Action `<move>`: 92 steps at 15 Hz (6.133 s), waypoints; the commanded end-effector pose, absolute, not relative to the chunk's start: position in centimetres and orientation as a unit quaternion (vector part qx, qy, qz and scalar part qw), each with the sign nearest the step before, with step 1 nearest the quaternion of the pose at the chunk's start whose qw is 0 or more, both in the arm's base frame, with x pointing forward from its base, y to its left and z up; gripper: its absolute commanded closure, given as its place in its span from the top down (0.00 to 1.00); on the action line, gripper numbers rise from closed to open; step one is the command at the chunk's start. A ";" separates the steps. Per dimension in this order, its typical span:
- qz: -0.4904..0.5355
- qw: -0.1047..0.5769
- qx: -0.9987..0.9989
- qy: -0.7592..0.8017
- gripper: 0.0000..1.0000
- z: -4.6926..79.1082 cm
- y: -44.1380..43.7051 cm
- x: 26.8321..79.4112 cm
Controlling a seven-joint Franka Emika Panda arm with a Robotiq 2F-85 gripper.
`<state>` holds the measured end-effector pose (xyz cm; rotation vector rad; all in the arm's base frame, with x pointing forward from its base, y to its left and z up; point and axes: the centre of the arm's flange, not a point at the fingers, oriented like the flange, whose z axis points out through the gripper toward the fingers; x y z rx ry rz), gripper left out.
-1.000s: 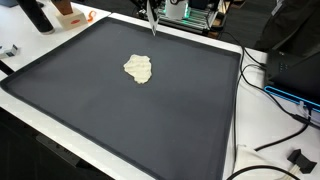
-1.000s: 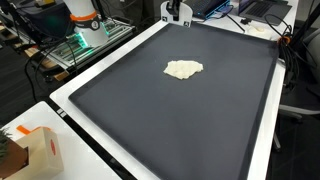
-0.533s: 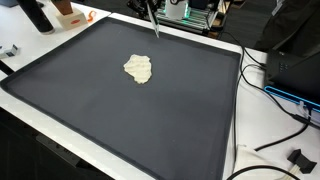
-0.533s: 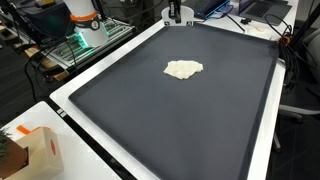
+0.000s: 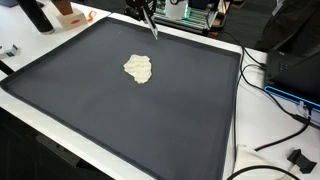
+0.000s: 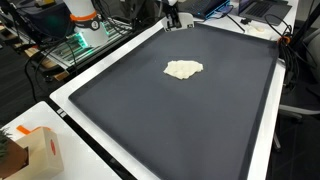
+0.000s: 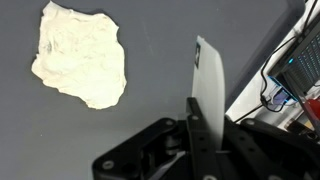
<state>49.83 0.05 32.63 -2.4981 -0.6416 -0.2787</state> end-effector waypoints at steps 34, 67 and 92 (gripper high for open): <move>-0.048 0.377 -0.920 0.092 0.01 23.7 -4.5 49.9; -0.010 -0.022 -0.939 0.342 0.01 38.8 6.2 45.6; -0.022 -0.005 -0.953 0.301 0.01 30.9 1.4 52.5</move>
